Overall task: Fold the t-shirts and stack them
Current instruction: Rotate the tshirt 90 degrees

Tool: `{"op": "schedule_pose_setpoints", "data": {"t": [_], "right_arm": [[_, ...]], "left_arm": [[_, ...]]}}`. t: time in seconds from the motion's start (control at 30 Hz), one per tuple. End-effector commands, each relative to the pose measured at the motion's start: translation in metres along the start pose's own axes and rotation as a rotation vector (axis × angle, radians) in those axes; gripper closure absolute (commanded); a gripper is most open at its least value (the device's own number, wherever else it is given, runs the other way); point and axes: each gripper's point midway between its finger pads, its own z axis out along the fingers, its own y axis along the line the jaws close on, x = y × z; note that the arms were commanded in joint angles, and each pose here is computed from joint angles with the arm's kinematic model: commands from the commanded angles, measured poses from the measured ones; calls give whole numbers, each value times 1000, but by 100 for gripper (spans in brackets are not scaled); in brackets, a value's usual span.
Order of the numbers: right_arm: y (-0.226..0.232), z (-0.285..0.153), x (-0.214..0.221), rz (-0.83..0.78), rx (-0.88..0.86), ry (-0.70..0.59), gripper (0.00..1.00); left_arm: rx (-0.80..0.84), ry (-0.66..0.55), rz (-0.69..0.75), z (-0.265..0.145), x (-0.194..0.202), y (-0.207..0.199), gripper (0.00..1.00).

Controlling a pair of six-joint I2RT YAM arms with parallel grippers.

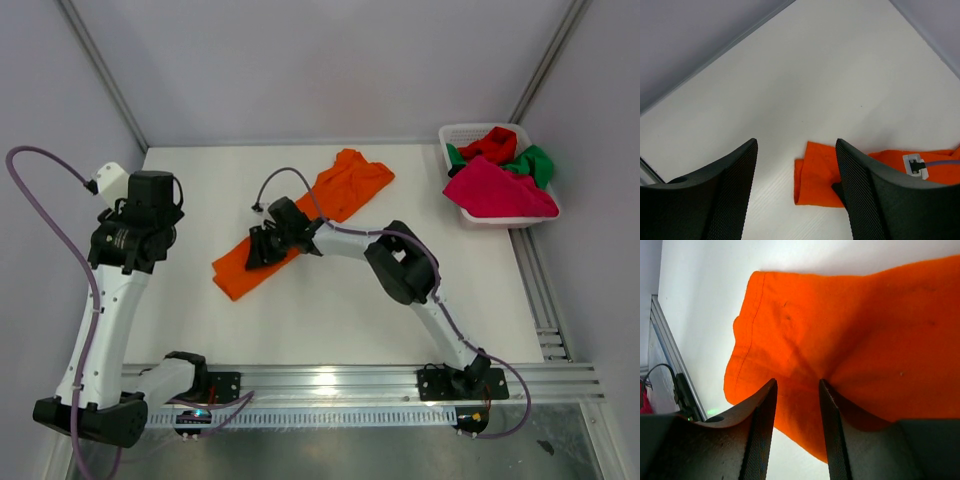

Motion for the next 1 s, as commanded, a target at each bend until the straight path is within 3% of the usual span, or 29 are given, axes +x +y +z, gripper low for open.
{"op": "schedule_pose_setpoints", "data": {"t": [0.0,0.53,0.97], "right_arm": [[-8,-31,30,-21,72,85,56],[-16,-128,115,-18,195,197,57],[-21,-204,164,47,313,161,57]], "left_arm": [[16,-66,-20,-3,-24,-7,33],[82,-34,21,20,-21,-50,31],[81,-5,30,41,-16,-76,31]]}}
